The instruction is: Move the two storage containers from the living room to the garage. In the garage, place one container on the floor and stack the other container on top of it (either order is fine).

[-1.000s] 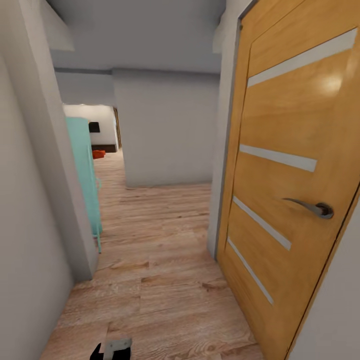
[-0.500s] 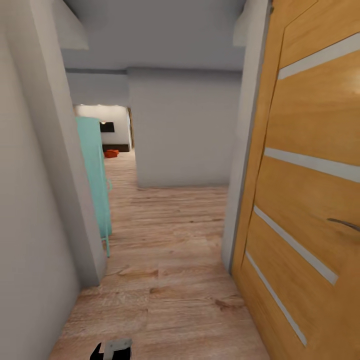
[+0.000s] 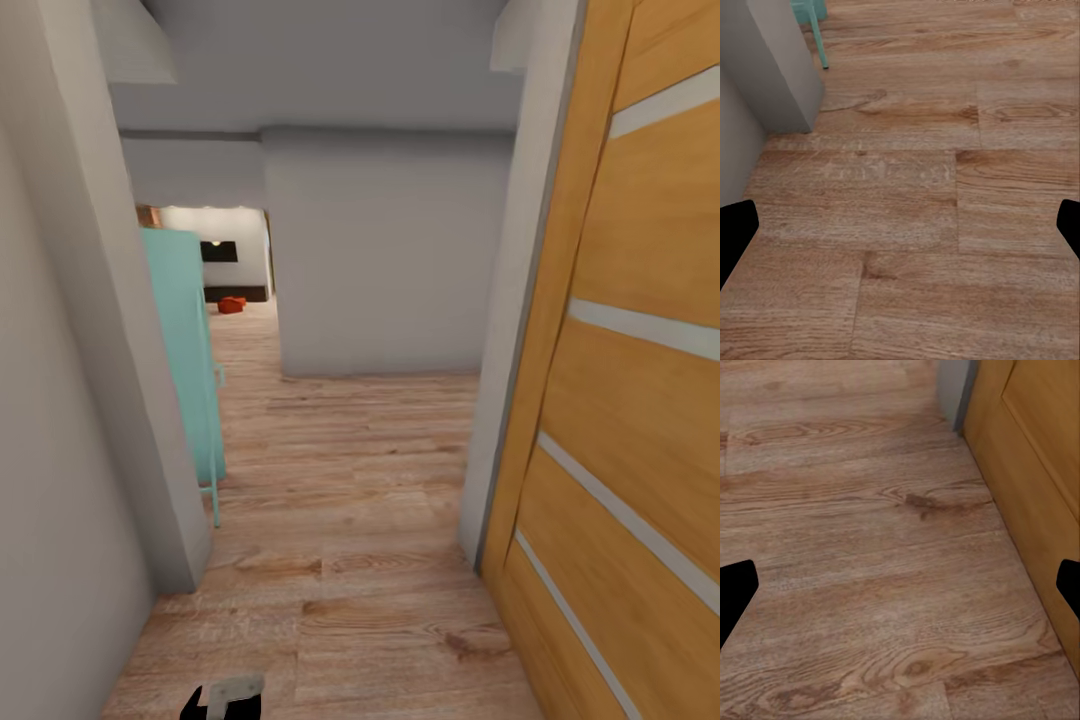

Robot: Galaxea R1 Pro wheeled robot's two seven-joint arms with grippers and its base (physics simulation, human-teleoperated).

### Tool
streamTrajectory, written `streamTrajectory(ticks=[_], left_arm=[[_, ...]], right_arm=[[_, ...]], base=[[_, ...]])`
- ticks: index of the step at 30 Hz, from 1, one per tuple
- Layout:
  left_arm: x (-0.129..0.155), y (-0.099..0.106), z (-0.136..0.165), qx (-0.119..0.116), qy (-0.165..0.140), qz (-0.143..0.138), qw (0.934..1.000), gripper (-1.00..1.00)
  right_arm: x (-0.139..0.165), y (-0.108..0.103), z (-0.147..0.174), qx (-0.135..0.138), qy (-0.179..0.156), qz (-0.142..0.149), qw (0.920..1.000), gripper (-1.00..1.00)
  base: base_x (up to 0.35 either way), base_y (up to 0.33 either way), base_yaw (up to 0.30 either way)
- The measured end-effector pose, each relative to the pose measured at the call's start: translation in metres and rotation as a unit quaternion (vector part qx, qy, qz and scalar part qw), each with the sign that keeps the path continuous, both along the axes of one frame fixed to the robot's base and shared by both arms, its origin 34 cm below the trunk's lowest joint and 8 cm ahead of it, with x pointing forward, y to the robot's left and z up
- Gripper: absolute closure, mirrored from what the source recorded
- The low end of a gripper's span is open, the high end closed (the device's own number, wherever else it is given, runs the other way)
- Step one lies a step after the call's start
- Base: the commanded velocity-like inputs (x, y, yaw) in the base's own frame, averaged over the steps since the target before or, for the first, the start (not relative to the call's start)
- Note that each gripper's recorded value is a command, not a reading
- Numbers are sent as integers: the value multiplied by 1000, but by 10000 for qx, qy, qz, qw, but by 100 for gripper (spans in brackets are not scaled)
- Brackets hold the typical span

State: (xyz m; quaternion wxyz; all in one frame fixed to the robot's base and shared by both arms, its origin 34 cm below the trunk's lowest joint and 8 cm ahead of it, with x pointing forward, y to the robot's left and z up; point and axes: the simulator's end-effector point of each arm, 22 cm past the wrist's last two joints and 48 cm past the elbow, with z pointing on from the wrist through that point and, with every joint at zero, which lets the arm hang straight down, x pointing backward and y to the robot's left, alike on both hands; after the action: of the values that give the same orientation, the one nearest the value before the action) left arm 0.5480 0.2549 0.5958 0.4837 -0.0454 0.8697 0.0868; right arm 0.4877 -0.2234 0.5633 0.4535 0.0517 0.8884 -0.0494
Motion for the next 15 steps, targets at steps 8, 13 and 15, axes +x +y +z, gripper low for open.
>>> streamTrajectory(ticks=[8,13,15], left_arm=[[0,0,-1,0,10,0,10000,-100],[-1,0,-2,0,29,0,10000,-100],[-2,0,-3,0,41,0,10000,-100]], right_arm=[[-1,0,-1,-1,10,1,10000,-100],[-1,1,-2,-5,26,19,10000,-100],[-2,1,-3,-6,39,22,10000,-100]], base=[[339,0,0],[339,0,0],[339,0,0]])
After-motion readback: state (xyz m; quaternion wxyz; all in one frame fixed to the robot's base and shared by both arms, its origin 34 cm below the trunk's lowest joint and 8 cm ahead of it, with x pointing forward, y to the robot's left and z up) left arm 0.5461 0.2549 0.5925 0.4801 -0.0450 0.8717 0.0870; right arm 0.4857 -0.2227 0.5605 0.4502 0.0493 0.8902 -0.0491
